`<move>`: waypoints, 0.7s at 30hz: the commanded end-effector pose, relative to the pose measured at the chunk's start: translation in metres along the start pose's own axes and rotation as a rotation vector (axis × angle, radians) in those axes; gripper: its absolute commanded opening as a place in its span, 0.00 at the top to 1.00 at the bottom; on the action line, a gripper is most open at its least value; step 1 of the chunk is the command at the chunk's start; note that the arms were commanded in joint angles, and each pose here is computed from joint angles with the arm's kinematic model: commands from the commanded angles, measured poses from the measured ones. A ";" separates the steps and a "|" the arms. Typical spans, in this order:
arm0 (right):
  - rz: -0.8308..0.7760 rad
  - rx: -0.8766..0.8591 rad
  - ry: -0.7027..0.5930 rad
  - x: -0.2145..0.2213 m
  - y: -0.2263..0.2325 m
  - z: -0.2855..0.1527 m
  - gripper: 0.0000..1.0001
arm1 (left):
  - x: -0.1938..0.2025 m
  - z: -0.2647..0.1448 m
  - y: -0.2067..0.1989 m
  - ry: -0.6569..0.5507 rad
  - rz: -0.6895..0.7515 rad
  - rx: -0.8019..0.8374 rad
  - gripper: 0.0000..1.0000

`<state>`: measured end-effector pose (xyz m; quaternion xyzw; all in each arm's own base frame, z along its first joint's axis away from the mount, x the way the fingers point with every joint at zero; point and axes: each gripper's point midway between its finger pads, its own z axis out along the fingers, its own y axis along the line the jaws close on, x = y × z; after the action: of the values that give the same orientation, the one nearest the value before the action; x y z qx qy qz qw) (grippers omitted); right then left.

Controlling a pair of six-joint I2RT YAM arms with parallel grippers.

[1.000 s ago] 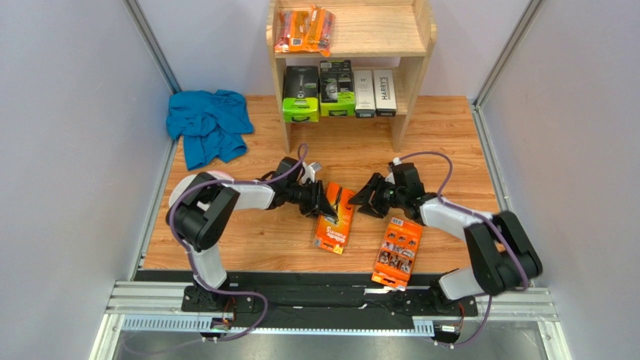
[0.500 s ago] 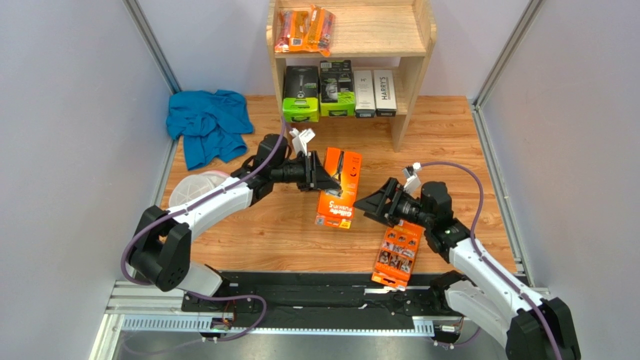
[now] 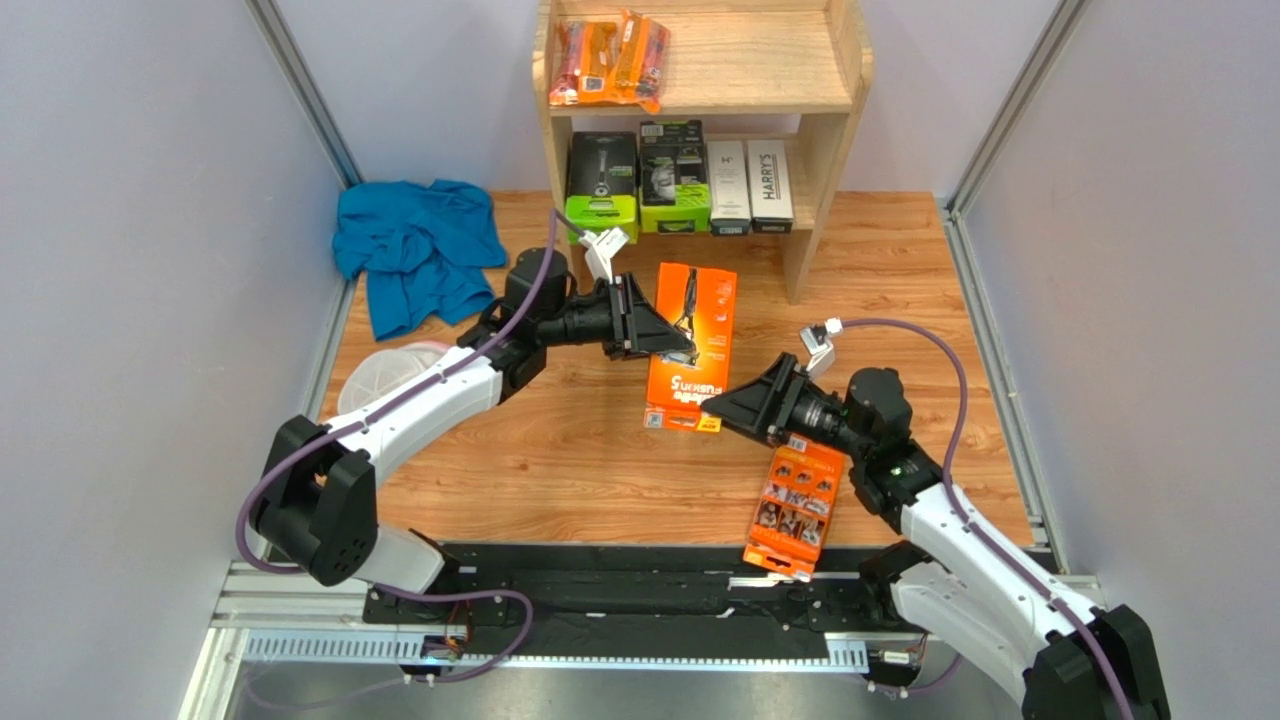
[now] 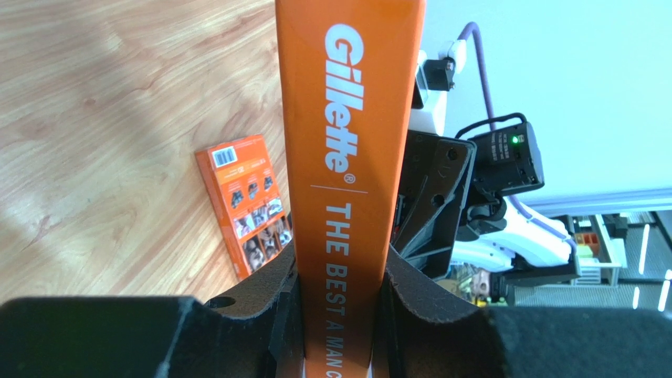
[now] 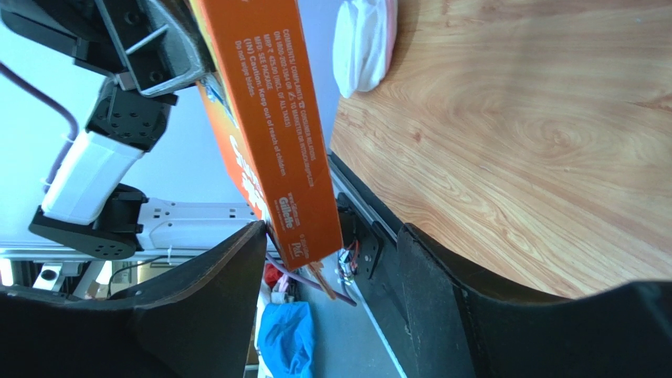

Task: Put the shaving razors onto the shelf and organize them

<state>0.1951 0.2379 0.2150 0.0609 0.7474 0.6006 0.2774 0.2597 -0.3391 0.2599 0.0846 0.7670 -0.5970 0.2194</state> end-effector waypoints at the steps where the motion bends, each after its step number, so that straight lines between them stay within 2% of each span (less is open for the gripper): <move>1: -0.038 -0.102 -0.021 -0.008 0.031 0.003 0.37 | -0.015 -0.002 -0.038 -0.043 0.036 0.141 1.00; 4: -0.047 -0.108 -0.029 -0.010 0.035 0.004 0.45 | -0.013 -0.001 -0.037 -0.031 0.025 0.144 1.00; 8: -0.058 -0.120 -0.064 -0.014 0.040 0.001 0.46 | -0.011 -0.002 -0.038 -0.023 0.020 0.149 1.00; 11: -0.067 -0.125 -0.070 -0.015 0.042 -0.001 0.57 | -0.009 -0.002 -0.035 -0.024 0.016 0.144 1.00; 12: -0.063 -0.122 -0.069 -0.014 0.041 0.000 0.66 | -0.009 -0.003 -0.035 -0.024 0.017 0.145 1.00; 16: -0.053 -0.113 -0.070 -0.014 0.039 0.000 0.84 | -0.006 -0.002 -0.034 -0.013 0.011 0.148 1.00; 18: -0.052 -0.108 -0.074 -0.015 0.038 -0.001 0.98 | -0.004 -0.002 -0.031 -0.009 0.010 0.145 1.00; 21: -0.052 -0.097 -0.085 -0.016 0.037 -0.002 1.00 | 0.001 -0.003 -0.024 0.002 0.006 0.125 0.97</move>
<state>0.1914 0.2429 0.2429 0.0543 0.7154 0.6325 0.2919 0.2590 -0.3423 0.2749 0.0857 0.7377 -0.6333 0.2177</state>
